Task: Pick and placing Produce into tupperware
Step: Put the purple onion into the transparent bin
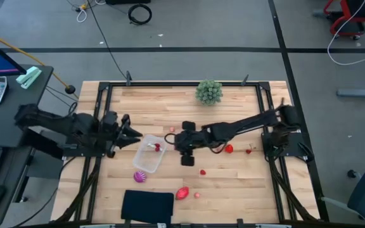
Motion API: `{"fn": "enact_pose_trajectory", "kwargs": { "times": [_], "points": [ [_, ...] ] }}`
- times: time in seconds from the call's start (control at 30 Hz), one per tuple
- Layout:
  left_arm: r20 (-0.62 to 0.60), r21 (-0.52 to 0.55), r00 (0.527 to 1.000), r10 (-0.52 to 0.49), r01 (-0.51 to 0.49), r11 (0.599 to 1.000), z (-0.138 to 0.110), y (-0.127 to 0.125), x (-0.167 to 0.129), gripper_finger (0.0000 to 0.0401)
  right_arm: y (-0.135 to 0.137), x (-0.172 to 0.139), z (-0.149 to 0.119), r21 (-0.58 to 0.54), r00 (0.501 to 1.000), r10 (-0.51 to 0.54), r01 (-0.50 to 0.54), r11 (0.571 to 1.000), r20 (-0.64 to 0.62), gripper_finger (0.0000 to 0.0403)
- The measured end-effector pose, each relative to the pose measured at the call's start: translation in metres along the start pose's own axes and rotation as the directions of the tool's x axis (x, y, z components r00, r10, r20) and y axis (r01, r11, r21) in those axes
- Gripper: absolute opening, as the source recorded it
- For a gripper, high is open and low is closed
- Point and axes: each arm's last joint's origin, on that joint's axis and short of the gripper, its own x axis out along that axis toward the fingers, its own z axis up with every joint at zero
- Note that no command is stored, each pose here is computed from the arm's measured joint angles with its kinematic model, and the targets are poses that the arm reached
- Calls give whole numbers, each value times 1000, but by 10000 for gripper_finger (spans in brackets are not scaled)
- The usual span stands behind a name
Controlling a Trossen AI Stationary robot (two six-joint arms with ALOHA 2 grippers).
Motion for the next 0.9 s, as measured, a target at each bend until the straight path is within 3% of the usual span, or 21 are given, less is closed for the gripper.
{"fn": "enact_pose_trajectory", "kwargs": {
  "times": [0.17,0.3,0.37,0.57,0.9],
  "points": [
    [-123,-2,991,46,-47,999,-2,-18,20,114,6,-35,-4,52,998,-25,29,998,-62,165],
    [-280,74,931,234,-222,972,-18,-25,32,114,12,-51,-11,85,991,-58,68,994,-121,165],
    [-334,54,895,295,-295,954,-28,-27,36,114,17,-54,-13,78,988,-79,90,993,-133,165],
    [-444,-79,855,269,-336,939,-54,-48,46,114,24,-55,-15,56,987,-97,105,993,-128,167],
    [-470,-180,773,427,-557,810,-122,-73,49,114,19,-54,-14,36,979,-167,172,984,-114,166]
  ]
}}
